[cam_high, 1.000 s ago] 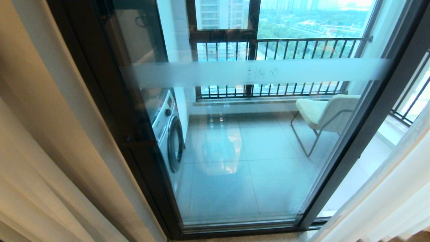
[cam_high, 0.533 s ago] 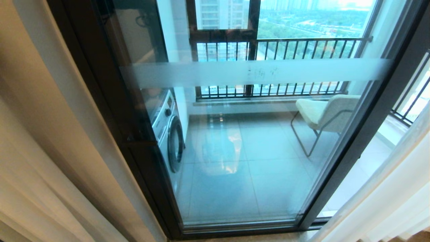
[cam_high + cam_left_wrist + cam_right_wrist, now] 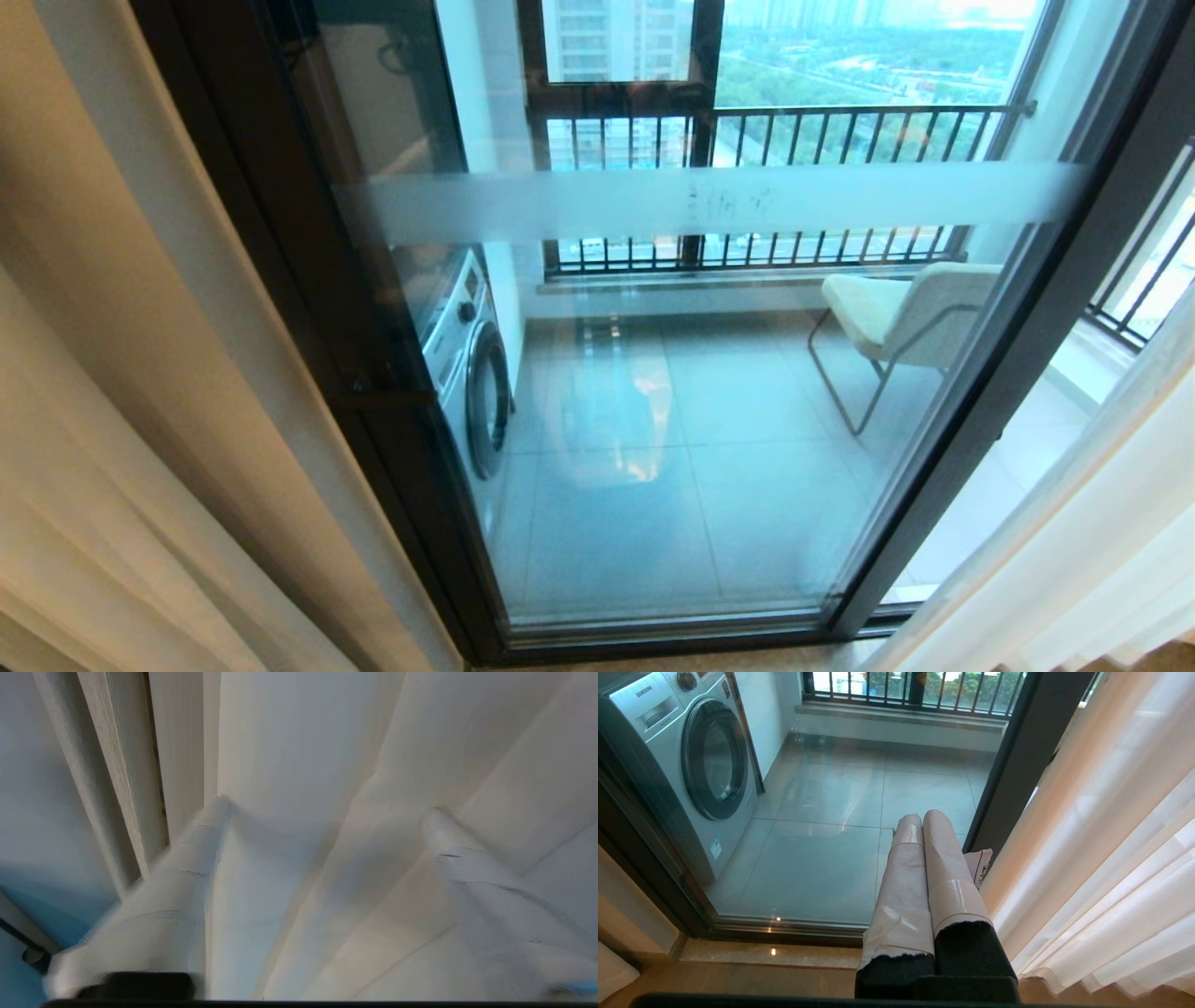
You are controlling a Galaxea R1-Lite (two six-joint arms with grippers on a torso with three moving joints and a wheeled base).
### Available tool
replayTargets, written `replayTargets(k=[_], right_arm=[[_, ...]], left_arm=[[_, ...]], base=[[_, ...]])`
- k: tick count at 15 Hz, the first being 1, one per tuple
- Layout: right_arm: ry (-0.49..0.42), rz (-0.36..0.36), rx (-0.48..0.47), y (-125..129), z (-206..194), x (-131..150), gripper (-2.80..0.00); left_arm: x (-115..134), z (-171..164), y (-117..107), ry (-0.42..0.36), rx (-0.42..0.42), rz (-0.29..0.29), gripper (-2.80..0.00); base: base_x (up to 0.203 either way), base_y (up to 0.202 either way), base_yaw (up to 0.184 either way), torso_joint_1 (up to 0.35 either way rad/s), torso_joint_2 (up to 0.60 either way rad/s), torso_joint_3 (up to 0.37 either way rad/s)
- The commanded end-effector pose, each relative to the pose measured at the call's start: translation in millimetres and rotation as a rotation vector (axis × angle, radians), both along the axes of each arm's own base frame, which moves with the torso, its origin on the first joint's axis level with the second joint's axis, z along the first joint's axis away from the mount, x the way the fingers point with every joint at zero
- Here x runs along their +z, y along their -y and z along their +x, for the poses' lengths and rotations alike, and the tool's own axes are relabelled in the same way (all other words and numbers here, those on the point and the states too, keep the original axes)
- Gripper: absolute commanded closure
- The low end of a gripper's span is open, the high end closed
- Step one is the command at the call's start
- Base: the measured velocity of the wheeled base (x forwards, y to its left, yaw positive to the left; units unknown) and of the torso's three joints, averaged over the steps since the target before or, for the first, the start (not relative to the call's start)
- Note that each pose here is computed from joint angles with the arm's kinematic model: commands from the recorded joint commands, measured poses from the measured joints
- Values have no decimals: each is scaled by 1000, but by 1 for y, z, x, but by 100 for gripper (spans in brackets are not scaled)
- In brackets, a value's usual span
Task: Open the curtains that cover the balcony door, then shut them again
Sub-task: Close the inner curtains on both sides
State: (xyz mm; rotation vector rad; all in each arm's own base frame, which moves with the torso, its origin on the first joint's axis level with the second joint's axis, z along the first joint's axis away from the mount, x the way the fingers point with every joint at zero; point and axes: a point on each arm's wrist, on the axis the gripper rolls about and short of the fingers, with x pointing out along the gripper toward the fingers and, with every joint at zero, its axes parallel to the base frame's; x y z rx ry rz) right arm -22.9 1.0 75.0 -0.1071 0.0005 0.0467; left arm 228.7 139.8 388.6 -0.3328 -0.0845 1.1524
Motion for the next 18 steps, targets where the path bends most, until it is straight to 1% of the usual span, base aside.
replayTargets(k=[1,6,10,13,15,18], right_arm=[[-2,0,1,0,0,0,0],[-2,0,1,0,0,0,0],[-2,0,1,0,0,0,0],[-2,0,1,0,0,0,0],[-2,-2,1,0,0,0,0],[-2,0,1,0,0,0,0]], left_arm=[[-1,1,0,-6,3,-4,0],[-2,2,-2,-7,-11,-10,0],[-2,1,-4,17,-41,-25,0],[-2,0,-3,20,-43,-28,0],[-1,-5,0,6,-42,-37,0],[-1,-23,10,-7,-43,-45,0]], base=[[0,0,0,0,0,0],[0,0,0,0,0,0],[0,0,0,0,0,0],[0,0,0,0,0,0],[0,0,0,0,0,0],[0,0,0,0,0,0]])
